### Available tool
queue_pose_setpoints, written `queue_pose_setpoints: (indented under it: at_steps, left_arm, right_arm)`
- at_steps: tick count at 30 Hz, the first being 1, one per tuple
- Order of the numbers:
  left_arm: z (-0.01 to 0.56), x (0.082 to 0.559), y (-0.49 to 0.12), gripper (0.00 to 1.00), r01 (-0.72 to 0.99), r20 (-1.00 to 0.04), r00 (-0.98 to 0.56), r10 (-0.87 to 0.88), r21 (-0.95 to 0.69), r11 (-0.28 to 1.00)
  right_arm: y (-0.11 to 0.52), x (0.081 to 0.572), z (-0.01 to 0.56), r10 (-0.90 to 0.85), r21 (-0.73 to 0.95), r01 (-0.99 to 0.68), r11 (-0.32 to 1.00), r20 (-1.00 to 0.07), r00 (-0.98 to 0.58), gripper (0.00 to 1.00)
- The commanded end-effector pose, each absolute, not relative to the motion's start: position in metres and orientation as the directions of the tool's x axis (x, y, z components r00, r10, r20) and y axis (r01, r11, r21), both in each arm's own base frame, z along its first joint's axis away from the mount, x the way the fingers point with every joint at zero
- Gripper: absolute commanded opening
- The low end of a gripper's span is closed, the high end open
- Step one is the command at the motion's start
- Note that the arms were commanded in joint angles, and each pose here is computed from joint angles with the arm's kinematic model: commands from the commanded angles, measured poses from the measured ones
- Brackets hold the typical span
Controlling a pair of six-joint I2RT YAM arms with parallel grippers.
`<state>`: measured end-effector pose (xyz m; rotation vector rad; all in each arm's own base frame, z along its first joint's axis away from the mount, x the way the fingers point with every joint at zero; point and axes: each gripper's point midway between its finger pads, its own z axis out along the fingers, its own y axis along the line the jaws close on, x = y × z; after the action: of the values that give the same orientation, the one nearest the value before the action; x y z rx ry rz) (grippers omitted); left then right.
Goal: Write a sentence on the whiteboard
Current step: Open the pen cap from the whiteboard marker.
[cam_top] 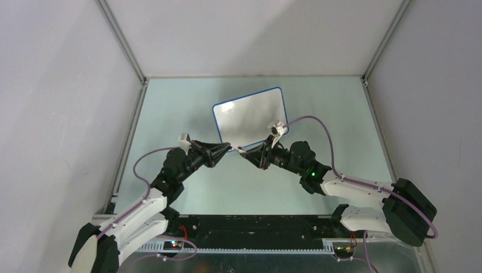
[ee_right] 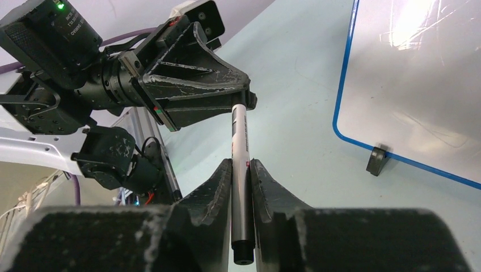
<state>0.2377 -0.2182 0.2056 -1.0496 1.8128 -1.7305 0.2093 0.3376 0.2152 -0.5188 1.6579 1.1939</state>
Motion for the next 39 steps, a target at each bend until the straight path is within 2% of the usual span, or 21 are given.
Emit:
queue_pose_setpoints:
  at_steps: [1,7,11,20,27,30,33,35,39]
  left_arm:
    - [0.219,0.236,-0.222,0.00,-0.201,0.204,-0.647,-0.735,-0.975,-0.093]
    - [0.218,0.235,-0.223,0.00,-0.207,0.209,-0.649,-0.731,-0.974,-0.094]
    - [0.217,0.234,-0.224,0.00,-0.208,0.210,-0.651,-0.730,-0.974,-0.095]
    - [0.211,0.233,-0.224,0.00,-0.220,0.213,-0.648,-0.732,-0.972,-0.089]
    - [0.208,0.232,-0.226,0.00,-0.226,0.217,-0.649,-0.729,-0.970,-0.088]
    - [0.208,0.231,-0.227,0.00,-0.226,0.220,-0.652,-0.726,-0.970,-0.090]
    - [0.210,0.232,-0.228,0.00,-0.223,0.222,-0.652,-0.725,-0.970,-0.097]
    - [0.211,0.232,-0.228,0.00,-0.220,0.221,-0.653,-0.725,-0.971,-0.098]
    - [0.210,0.232,-0.227,0.00,-0.221,0.223,-0.650,-0.727,-0.970,-0.100]
  right_arm:
    - [0.345,0.208,0.236,0.231,0.447,-0.808,0.385,-0.894,-0.384,0.26]
    - [0.346,0.208,0.238,0.230,0.441,-0.813,0.380,-0.896,-0.379,0.32]
    - [0.347,0.208,0.240,0.233,0.442,-0.813,0.379,-0.896,-0.378,0.29]
    - [0.347,0.208,0.244,0.241,0.437,-0.817,0.376,-0.897,-0.370,0.37]
    - [0.346,0.208,0.247,0.247,0.433,-0.819,0.376,-0.899,-0.362,0.37]
    - [0.345,0.209,0.248,0.247,0.432,-0.818,0.381,-0.900,-0.360,0.29]
    - [0.346,0.210,0.247,0.240,0.435,-0.816,0.381,-0.899,-0.367,0.09]
    - [0.347,0.210,0.244,0.232,0.441,-0.812,0.382,-0.897,-0.378,0.00]
    - [0.346,0.209,0.243,0.223,0.446,-0.809,0.382,-0.894,-0.388,0.00]
